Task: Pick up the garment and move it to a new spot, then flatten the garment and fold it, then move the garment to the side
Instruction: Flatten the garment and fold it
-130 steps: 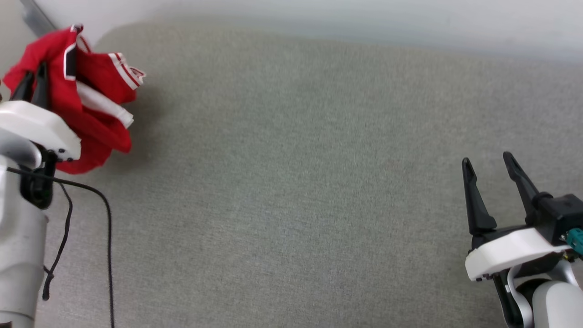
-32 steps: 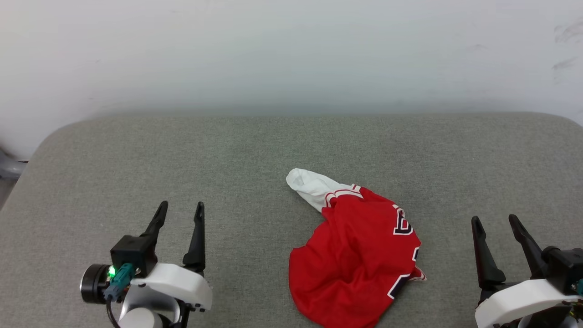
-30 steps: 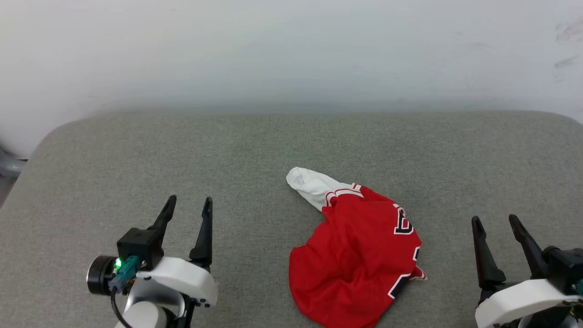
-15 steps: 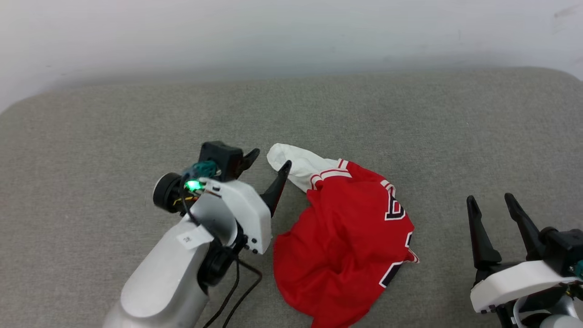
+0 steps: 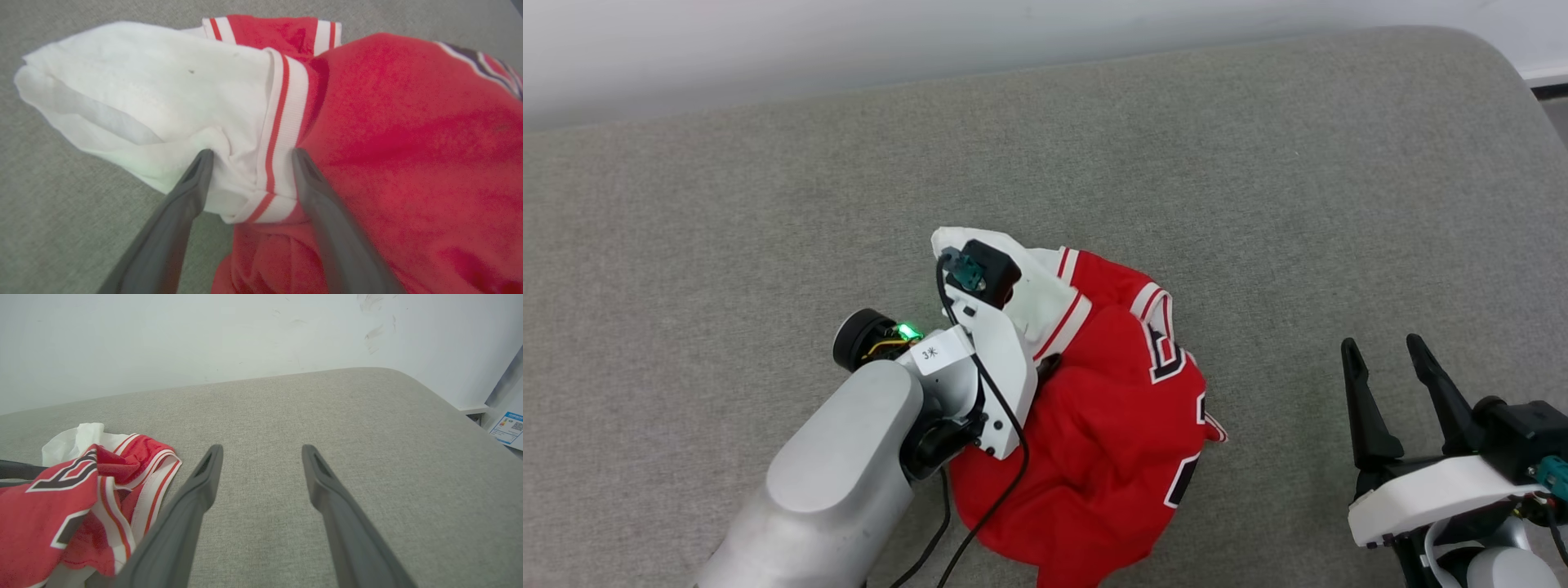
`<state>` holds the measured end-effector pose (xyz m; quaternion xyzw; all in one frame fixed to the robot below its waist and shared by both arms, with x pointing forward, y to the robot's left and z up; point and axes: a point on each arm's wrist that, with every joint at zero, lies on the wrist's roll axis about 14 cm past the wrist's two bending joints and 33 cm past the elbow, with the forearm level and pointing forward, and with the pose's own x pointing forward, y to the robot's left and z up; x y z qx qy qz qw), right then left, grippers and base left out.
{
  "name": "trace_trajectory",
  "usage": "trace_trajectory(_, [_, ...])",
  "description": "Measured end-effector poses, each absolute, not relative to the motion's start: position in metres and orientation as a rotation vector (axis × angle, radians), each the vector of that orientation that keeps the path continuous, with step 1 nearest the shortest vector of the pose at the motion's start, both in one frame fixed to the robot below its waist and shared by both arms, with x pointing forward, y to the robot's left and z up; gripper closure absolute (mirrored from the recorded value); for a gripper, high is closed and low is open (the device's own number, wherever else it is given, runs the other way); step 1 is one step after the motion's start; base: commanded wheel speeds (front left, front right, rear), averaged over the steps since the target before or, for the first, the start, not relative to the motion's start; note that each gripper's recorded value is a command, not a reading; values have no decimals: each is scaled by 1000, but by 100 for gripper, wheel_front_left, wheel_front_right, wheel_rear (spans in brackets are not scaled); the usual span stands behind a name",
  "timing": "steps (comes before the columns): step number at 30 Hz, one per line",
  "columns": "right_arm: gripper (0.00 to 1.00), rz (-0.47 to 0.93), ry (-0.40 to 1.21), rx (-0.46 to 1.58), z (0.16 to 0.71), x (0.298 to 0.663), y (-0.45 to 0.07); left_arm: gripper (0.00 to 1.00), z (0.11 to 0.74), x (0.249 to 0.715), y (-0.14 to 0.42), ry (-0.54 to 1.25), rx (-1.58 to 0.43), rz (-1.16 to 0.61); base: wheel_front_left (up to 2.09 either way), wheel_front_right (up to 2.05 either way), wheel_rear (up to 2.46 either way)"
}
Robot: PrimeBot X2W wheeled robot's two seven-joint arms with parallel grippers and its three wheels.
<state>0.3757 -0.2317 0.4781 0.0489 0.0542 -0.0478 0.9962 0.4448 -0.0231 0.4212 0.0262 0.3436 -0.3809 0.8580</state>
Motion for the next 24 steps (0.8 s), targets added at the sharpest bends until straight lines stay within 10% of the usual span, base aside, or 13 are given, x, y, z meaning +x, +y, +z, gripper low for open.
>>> trace_trajectory(1, [0, -99, 111, 100, 477, 375, -232, 28, 414, 442, -22, 758, 70, -805, 0, 0, 0])
trace_trajectory(2, [0, -105, 112, 105, 474, 375, -234, 100, 409, 440, -21, 800, 90, -819, 0, 0, 0])
trace_trajectory(24, [0, -20, 65, 98, 494, 388, -209, 100, 468, 430, 68, 431, 138, -570, 0, 0, 0])
